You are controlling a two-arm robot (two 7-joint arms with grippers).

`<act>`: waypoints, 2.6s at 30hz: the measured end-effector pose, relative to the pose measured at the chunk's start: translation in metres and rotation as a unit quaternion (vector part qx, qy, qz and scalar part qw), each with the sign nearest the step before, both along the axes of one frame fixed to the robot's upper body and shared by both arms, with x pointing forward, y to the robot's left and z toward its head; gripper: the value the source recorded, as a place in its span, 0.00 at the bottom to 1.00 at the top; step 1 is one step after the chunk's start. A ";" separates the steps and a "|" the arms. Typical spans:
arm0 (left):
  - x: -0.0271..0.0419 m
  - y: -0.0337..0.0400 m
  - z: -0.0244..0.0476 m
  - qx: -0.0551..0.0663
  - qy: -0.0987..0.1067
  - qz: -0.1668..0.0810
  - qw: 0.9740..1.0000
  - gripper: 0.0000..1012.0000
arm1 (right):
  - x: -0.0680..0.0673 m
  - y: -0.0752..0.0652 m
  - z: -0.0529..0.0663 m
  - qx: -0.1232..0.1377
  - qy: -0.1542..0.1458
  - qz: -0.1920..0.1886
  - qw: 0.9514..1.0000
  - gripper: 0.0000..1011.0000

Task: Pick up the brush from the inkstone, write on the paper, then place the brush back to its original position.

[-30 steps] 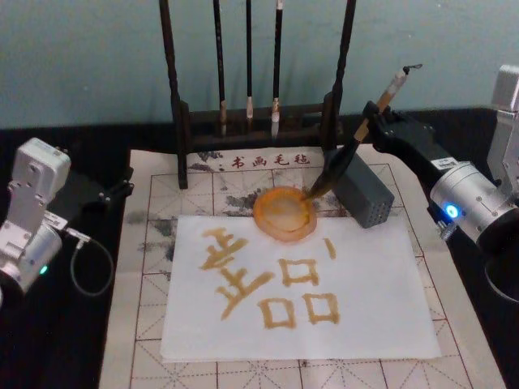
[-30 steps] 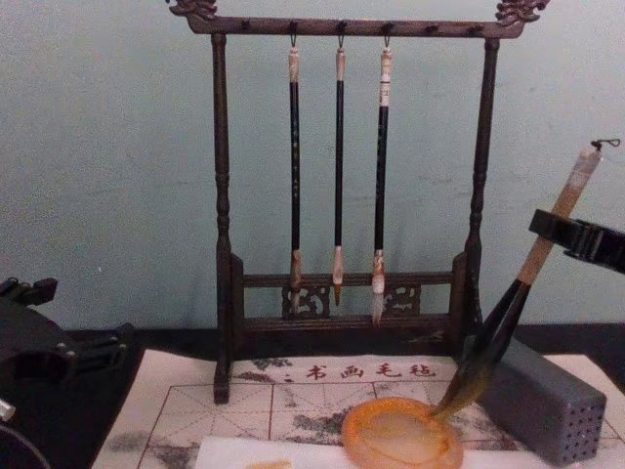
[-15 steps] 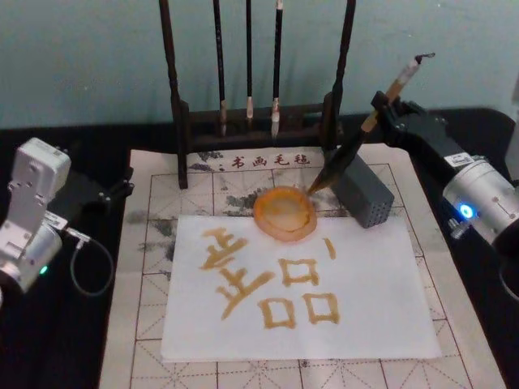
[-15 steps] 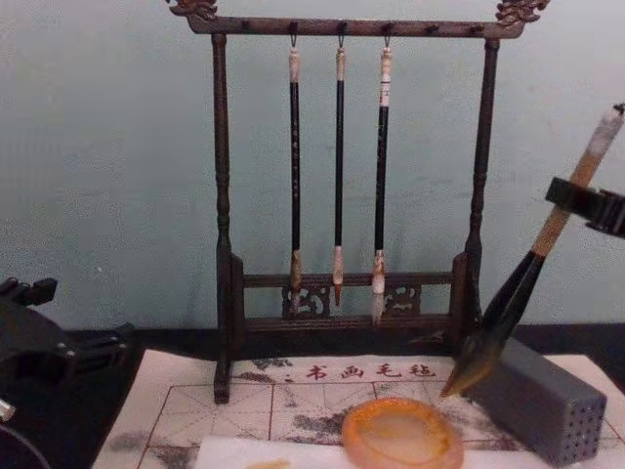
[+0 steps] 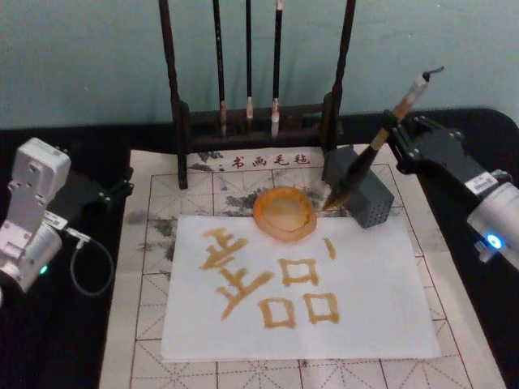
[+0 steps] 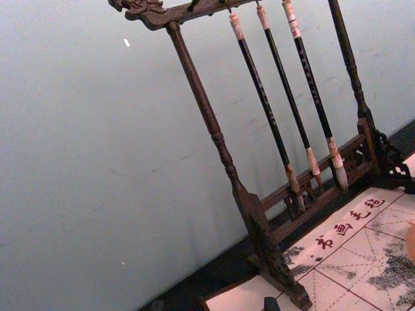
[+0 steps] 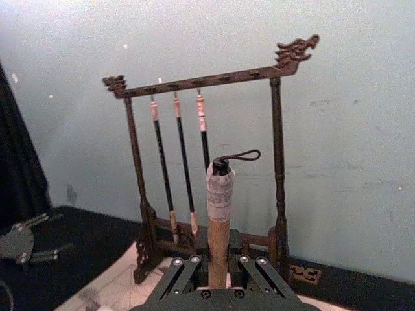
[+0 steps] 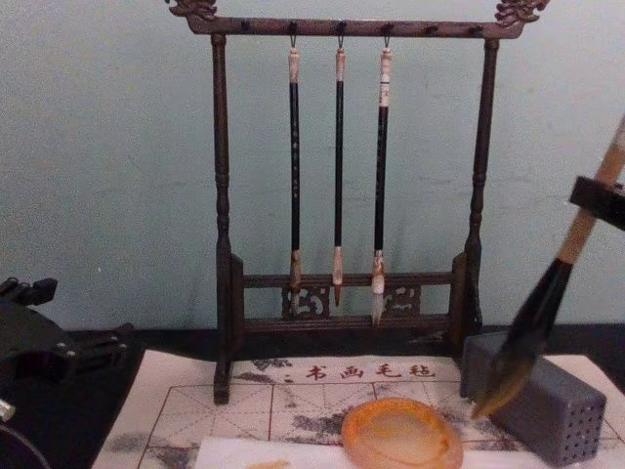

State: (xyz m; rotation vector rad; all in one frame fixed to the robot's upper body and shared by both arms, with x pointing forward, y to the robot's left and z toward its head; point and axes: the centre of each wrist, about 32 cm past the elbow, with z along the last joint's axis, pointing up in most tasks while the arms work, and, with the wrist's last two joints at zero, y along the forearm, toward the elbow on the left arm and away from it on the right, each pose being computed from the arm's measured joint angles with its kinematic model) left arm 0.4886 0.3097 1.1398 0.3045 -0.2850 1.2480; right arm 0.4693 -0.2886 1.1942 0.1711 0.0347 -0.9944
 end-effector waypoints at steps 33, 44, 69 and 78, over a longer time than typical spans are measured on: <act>0.0000 0.0000 0.0000 0.000 0.000 0.000 1.000 0.99 | -0.029 -0.005 -0.019 -0.065 -0.017 0.029 0.997 0.20; 0.0000 0.0000 0.0000 0.000 0.000 0.000 1.000 0.99 | -0.026 -0.003 -0.020 -0.069 -0.022 0.027 0.997 0.20; 0.0000 0.0000 0.0000 0.000 0.000 0.000 1.000 0.99 | -0.019 0.003 -0.024 -0.077 -0.027 0.028 0.996 0.20; 0.0000 0.0000 0.0000 0.000 0.000 0.000 1.000 0.99 | -0.018 0.003 -0.025 -0.082 -0.027 0.028 0.996 0.20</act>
